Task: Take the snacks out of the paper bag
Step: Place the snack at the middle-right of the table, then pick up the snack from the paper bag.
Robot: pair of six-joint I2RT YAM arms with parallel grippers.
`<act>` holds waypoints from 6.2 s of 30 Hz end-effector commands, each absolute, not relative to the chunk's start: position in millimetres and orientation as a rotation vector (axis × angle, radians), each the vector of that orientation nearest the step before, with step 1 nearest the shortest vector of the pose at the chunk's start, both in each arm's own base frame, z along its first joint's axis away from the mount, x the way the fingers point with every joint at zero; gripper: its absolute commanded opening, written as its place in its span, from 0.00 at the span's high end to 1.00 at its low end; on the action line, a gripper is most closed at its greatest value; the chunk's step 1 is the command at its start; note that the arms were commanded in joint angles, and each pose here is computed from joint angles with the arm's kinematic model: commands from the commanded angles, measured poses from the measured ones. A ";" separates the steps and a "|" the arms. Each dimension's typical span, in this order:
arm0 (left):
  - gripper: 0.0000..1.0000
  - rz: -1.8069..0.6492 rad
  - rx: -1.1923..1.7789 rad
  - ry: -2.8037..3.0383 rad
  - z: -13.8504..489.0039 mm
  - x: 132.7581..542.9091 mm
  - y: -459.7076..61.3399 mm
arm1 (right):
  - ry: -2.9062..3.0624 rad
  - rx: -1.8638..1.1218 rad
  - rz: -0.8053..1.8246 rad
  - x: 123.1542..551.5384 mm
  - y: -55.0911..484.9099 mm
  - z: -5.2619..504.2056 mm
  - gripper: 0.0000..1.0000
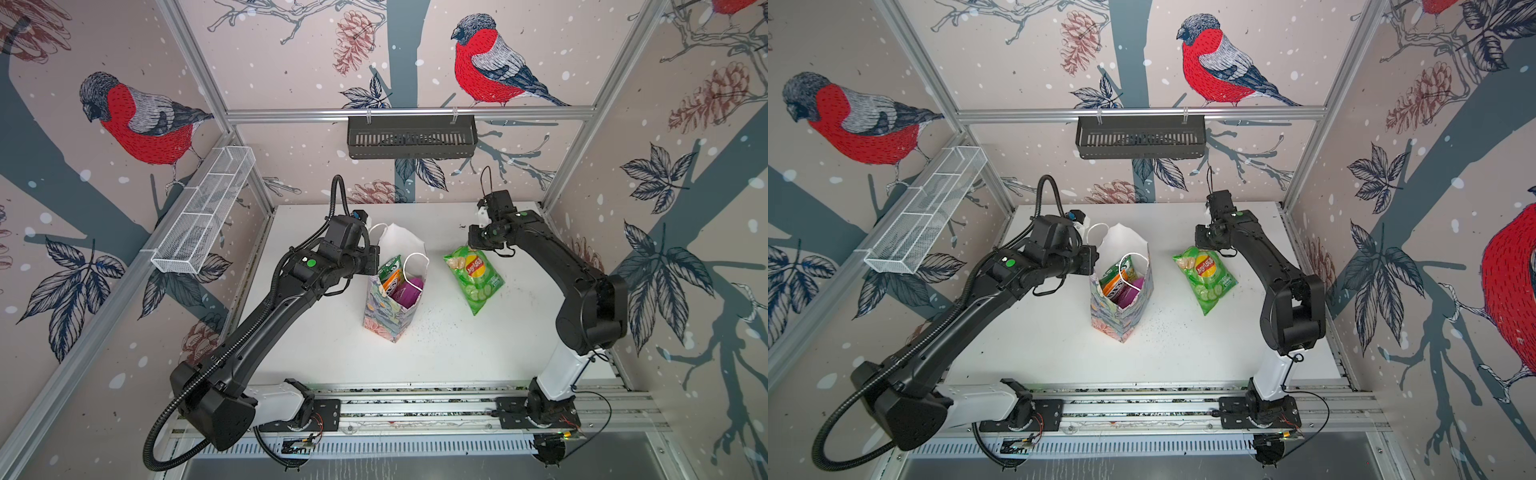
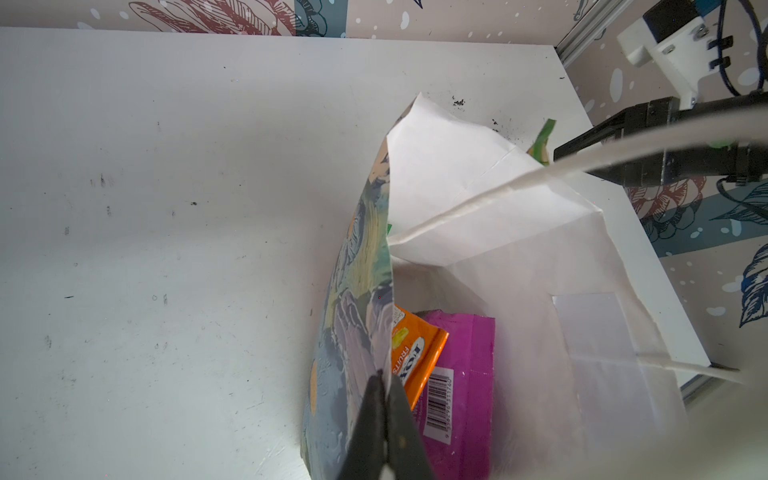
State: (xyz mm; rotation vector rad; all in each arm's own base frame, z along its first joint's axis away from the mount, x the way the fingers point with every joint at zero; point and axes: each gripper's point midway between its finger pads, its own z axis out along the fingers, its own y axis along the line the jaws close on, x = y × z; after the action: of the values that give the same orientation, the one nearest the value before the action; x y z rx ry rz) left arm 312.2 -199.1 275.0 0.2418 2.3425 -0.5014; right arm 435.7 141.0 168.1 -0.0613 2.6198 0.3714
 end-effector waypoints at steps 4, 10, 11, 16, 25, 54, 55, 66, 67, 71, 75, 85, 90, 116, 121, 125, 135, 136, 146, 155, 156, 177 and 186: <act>1.00 -0.534 0.274 2.279 288.6 319.5 -207.9 | 2.591 -0.045 0.450 442.7 147.3 172.2 0.75; 1.00 -0.534 0.290 2.268 291.7 319.7 -210.6 | 2.492 -0.092 0.542 442.2 159.0 216.2 0.70; 1.00 -0.535 0.295 2.268 291.8 319.1 -211.2 | 2.471 -0.104 0.564 440.6 161.9 226.8 0.70; 1.00 -0.543 0.323 2.240 300.2 317.1 -216.1 | 2.328 -0.261 0.727 418.5 190.3 288.8 0.69; 1.00 -0.550 0.451 2.203 308.6 309.7 -234.2 | 1.954 -0.516 1.140 346.5 249.0 412.7 0.68; 1.00 -0.724 0.748 2.075 306.9 254.8 -288.3 | 2.481 -0.536 1.079 222.7 275.8 270.7 0.64; 1.00 -0.729 0.748 2.073 306.1 254.2 -289.0 | 2.488 -0.520 1.077 222.0 276.4 267.9 0.64; 1.00 -0.773 0.748 2.026 320.2 244.5 -299.2 | 2.494 -0.376 1.091 222.1 276.5 256.0 0.59; 1.00 -0.776 0.750 2.023 320.9 243.8 -300.1 | 2.498 -0.372 1.089 222.0 276.5 254.7 0.59; 1.00 -0.792 0.761 2.015 323.1 240.4 -305.6 | 2.522 -0.354 1.081 219.6 275.3 247.6 0.59; 1.00 -0.797 0.766 2.009 324.6 238.0 -309.7 | 2.540 -0.344 1.092 215.1 279.4 242.7 0.59; 1.00 -0.825 0.771 2.001 326.3 233.9 -313.2 | 2.575 -0.287 1.087 211.4 279.3 223.0 0.58; 1.00 -0.831 0.769 1.990 330.3 232.5 -314.0 | 2.570 -0.238 1.101 215.3 281.0 217.5 0.56; 1.00 -0.872 0.776 2.026 319.5 221.6 -320.9 | 2.575 -0.164 0.975 222.8 281.3 209.7 0.56; 1.00 -0.882 0.778 2.012 323.7 219.9 -320.2 | 2.568 -0.172 0.957 227.9 290.7 210.0 0.56; 1.00 -0.888 0.781 2.005 325.7 218.5 -319.7 | 2.574 -0.179 0.939 229.7 296.1 205.5 0.58; 1.00 -0.850 0.788 2.010 323.3 217.2 -312.3 | 2.601 -0.171 0.907 228.5 298.9 198.7 0.75; 1.00 -0.843 0.786 2.010 323.1 217.7 -311.2 | 2.604 -0.172 0.904 227.7 298.5 198.4 0.78; 1.00 -0.726 0.726 2.065 305.7 232.2 -301.4 | 2.547 -0.243 0.912 227.2 304.6 218.1 1.00; 1.00 -0.634 0.676 2.131 291.2 243.7 -295.1 | 2.354 -0.362 1.005 234.3 318.5 270.9 1.00; 1.00 -0.630 0.668 2.133 290.9 244.1 -294.5 | 2.344 -0.371 1.009 235.0 319.9 274.4 1.00; 1.00 -0.584 0.575 2.125 291.6 253.7 -282.7 | 2.172 -0.441 1.022 250.2 302.5 334.8 1.00; 1.00 -0.569 0.544 2.109 295.8 255.0 -276.7 | 2.067 -0.484 1.075 254.5 300.5 368.2 1.00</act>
State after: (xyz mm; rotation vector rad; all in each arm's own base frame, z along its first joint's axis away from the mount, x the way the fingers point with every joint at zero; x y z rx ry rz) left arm 249.5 -278.6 286.4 0.5882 2.1474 -0.5714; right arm 252.3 296.5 343.7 -0.4370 2.1731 1.0365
